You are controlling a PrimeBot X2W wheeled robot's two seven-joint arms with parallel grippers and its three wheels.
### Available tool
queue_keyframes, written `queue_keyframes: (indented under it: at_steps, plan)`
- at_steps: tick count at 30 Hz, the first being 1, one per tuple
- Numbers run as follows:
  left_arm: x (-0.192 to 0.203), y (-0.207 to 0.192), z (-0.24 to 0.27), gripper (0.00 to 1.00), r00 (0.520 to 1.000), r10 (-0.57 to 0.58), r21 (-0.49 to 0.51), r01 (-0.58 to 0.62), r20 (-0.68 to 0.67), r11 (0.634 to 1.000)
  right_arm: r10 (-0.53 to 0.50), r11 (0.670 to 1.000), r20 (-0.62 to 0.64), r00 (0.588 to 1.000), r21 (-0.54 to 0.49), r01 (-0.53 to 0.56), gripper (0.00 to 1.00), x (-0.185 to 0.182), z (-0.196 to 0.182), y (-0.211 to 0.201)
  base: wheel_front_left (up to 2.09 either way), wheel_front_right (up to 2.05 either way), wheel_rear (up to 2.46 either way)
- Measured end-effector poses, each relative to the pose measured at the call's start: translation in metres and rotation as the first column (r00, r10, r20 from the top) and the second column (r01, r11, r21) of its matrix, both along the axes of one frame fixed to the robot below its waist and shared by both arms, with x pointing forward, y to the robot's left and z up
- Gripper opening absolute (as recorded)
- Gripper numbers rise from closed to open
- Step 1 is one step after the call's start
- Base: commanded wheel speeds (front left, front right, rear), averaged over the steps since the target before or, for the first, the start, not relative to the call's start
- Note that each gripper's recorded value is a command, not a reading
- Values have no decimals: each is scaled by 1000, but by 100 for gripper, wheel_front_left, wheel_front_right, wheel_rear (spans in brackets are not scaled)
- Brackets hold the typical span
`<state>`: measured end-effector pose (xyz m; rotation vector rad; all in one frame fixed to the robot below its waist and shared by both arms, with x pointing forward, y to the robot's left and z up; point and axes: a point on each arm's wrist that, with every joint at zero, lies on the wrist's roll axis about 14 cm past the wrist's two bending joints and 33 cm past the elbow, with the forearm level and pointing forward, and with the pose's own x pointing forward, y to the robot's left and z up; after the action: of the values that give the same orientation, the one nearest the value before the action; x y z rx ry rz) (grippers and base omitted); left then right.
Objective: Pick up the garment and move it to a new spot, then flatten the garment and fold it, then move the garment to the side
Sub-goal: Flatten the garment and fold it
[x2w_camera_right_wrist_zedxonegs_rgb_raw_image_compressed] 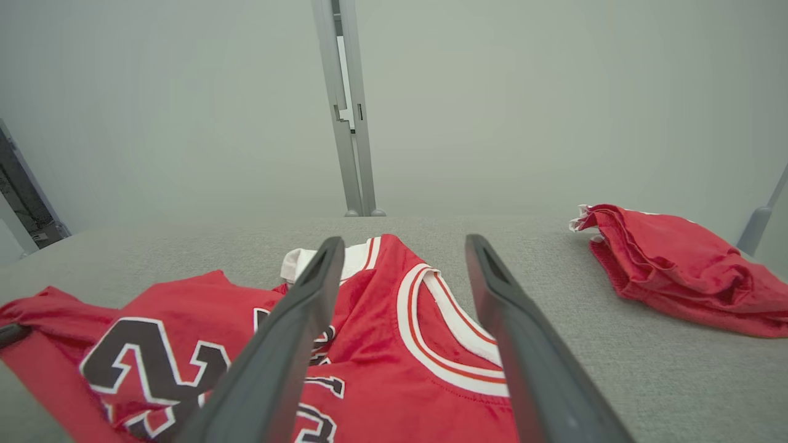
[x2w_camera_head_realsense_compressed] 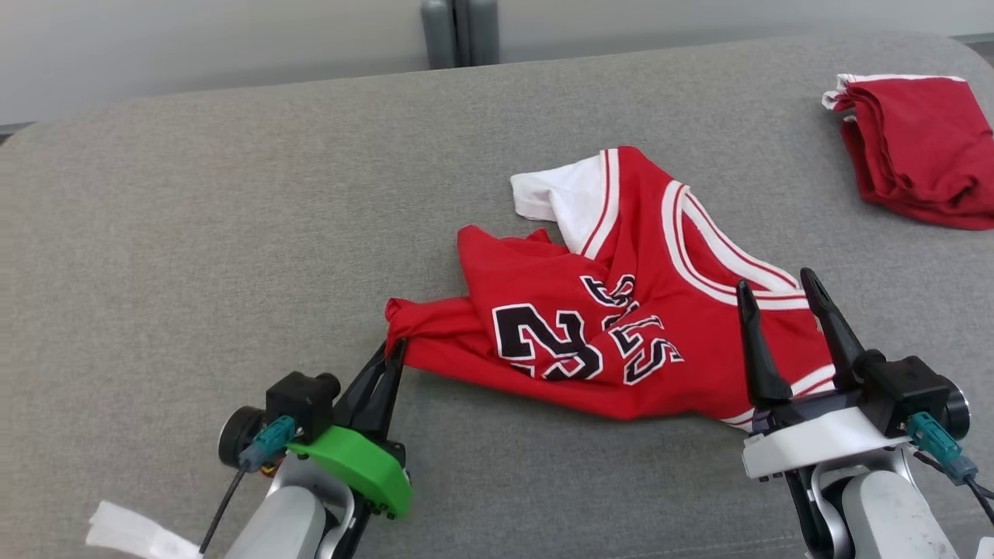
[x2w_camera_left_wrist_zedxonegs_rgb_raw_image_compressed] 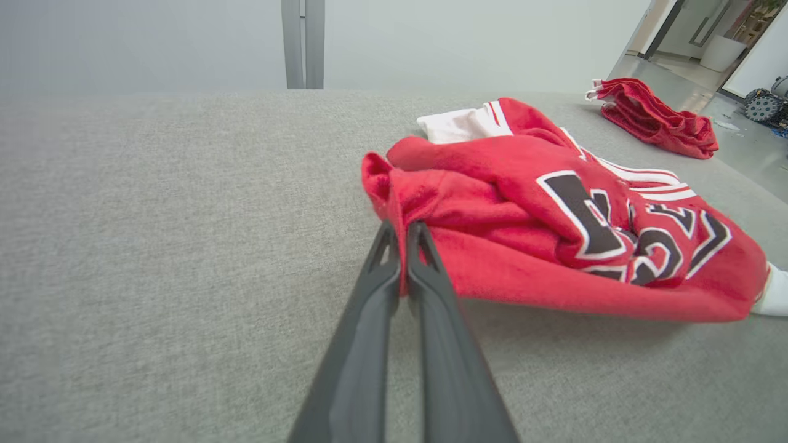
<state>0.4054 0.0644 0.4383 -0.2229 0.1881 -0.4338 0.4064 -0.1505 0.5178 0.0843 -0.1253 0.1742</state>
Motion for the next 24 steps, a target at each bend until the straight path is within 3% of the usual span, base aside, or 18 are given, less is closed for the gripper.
queue_keyframes:
  at_steps: [5,10,18,24]
  plan:
    - [-22,32,3,0,997,79,24,-79,12,997,42,999,10,999,9,-42,100,2,3,15,0,0,0]
    - [-56,50,-12,0,988,134,33,-132,-76,991,83,996,20,996,17,-84,100,7,6,30,0,0,0]
    - [-113,23,-47,0,958,64,-6,-69,-278,998,107,994,5,994,27,-108,100,11,1,39,0,0,0]
    - [-119,9,-49,0,950,10,-21,-18,-311,1000,88,996,4,996,23,-88,100,9,1,32,0,0,0]
